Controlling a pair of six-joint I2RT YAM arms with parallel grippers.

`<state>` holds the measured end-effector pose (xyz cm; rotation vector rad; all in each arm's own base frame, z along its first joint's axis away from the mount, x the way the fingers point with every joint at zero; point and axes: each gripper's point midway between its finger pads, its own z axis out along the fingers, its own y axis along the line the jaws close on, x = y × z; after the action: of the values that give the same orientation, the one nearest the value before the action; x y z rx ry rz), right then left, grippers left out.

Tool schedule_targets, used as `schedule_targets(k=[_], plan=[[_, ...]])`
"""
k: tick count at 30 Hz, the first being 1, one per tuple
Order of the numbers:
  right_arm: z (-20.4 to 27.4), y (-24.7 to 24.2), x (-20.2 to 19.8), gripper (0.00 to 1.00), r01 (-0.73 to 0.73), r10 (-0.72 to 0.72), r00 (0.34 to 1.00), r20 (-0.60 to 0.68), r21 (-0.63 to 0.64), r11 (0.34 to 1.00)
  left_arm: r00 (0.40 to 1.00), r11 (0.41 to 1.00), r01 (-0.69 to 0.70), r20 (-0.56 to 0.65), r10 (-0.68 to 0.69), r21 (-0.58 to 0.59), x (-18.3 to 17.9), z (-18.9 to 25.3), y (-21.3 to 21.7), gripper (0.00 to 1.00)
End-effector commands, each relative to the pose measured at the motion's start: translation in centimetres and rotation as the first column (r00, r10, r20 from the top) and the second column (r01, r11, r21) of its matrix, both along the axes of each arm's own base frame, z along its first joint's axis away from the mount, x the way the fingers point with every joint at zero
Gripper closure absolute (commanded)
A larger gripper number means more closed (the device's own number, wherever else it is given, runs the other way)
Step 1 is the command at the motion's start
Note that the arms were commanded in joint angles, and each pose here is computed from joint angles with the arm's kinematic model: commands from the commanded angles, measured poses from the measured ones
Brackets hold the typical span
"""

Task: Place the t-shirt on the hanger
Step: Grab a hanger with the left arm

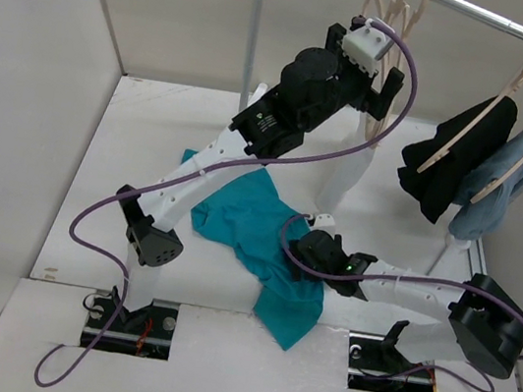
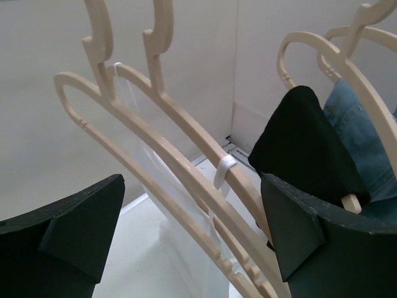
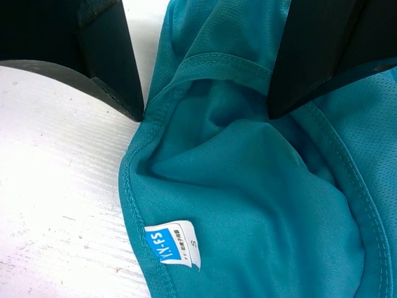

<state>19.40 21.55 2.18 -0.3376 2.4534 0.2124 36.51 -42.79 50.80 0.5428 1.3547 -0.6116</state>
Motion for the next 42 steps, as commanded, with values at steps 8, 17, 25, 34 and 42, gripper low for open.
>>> schedule_targets(k=[8, 17, 25, 34, 42], plan=[[-0.7, -0.2, -1.1, 0.15, 0.006, -0.005, 0.999, -0.036, 0.015, 1.0, 0.992, 0.989, -0.124, 0.028, 0.127, -0.081, 0.5, 3.3, 3.3, 0.14], [-1.0, -0.5, -1.3, 0.15, 0.006, -0.005, 0.999, -0.041, 0.007, 1.0, 0.99, 0.986, -0.132, 0.036, 0.136, -0.098, 0.4, 4.0, 3.7, 0.27], [-1.0, -0.5, -1.3, 0.15, 0.006, -0.005, 0.999, -0.041, 0.007, 1.0, 0.988, 0.986, -0.152, 0.005, 0.153, -0.066, 2.1, 2.1, 4.4, 0.45], [-1.0, -0.5, -1.3, 0.15, 0.013, -0.012, 0.999, -0.043, 0.012, 1.0, 0.992, 0.991, -0.126, -0.02, 0.125, -0.038, 2.8, 1.1, 4.7, 0.55], [-1.0, -0.5, -1.3, 0.15, 0.013, -0.012, 0.999, -0.043, 0.012, 1.0, 0.987, 0.986, -0.162, -0.011, 0.162, 0.025, 4.7, -0.7, 5.4, 0.41]])
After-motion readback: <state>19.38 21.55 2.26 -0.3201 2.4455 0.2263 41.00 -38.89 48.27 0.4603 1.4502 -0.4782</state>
